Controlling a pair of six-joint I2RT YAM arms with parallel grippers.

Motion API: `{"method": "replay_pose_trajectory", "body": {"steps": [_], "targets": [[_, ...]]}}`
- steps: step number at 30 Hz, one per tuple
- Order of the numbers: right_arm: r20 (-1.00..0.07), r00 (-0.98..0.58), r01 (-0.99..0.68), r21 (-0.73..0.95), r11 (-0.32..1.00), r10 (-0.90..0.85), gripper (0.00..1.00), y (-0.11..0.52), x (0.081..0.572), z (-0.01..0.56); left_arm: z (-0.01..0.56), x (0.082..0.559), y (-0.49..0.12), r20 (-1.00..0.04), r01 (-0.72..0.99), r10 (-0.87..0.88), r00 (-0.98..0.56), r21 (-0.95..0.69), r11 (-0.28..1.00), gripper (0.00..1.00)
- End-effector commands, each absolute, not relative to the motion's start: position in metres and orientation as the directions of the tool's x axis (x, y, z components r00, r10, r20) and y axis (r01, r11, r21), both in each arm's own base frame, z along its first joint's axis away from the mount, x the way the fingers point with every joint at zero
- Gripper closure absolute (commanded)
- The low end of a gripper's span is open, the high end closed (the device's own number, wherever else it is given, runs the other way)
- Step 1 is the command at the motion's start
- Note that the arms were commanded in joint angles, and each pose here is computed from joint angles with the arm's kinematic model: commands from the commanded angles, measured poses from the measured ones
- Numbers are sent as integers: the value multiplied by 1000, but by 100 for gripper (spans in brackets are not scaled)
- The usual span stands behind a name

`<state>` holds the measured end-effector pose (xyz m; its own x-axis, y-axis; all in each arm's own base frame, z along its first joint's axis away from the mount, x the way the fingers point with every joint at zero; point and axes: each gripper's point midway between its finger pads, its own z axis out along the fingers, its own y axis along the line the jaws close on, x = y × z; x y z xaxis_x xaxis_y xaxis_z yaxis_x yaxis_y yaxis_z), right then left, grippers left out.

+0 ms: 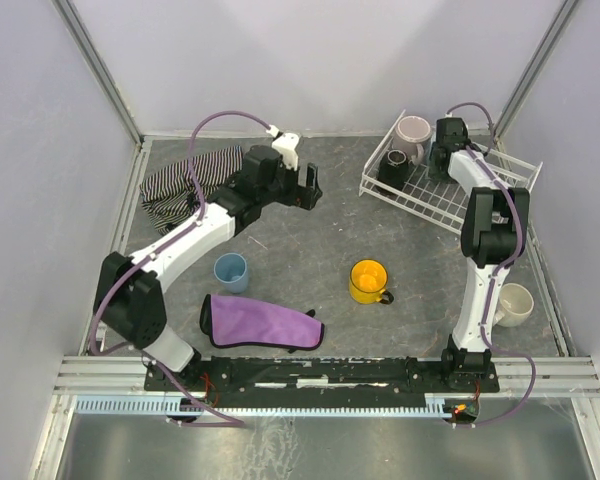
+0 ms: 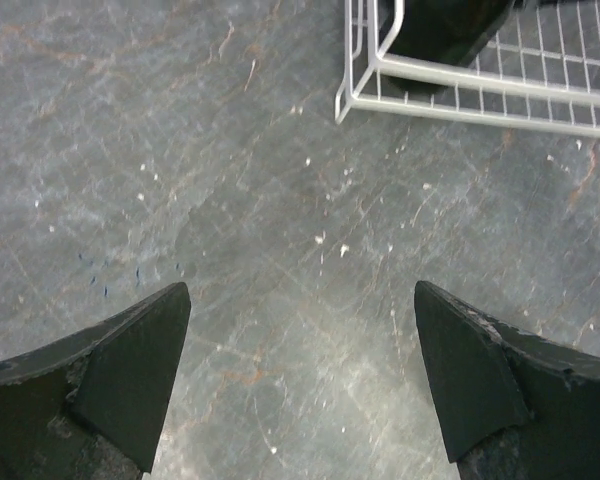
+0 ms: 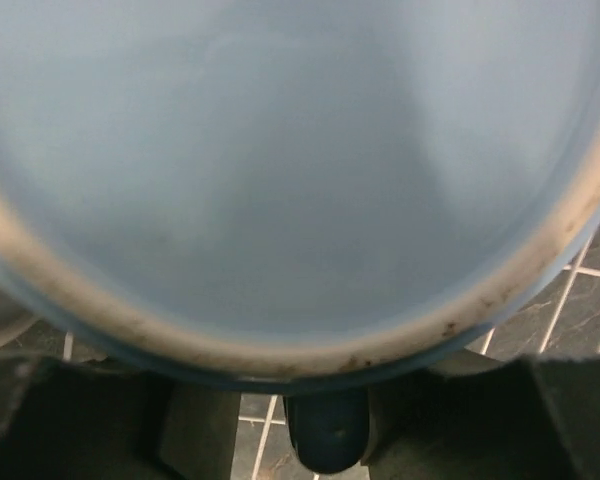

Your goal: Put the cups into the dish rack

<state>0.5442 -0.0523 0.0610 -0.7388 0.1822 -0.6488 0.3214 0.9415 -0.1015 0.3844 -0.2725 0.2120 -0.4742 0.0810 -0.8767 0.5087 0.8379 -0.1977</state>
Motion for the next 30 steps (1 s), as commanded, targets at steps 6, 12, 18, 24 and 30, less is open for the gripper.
{"method": "replay_pose_trajectory", "body": {"steps": [6,12,18,24,30], "targets": [[-697,-694,295,-47,954,180,40,-32,537,101,279,440,-325,-901,575,39,-433,-242,782,1],[-714,-675,295,-30,955,186,39,-27,525,120,269,479,-357,-886,585,81,-457,-231,778,1],[-727,-661,297,-26,955,186,39,-28,514,140,237,497,-372,-869,568,118,-481,-207,796,1],[-732,-651,310,-13,951,202,39,-29,501,154,217,489,-401,-864,600,166,-476,-180,779,1],[-726,-653,313,-1,950,214,40,-29,486,157,214,490,-417,-882,590,165,-442,-146,794,1]]}}
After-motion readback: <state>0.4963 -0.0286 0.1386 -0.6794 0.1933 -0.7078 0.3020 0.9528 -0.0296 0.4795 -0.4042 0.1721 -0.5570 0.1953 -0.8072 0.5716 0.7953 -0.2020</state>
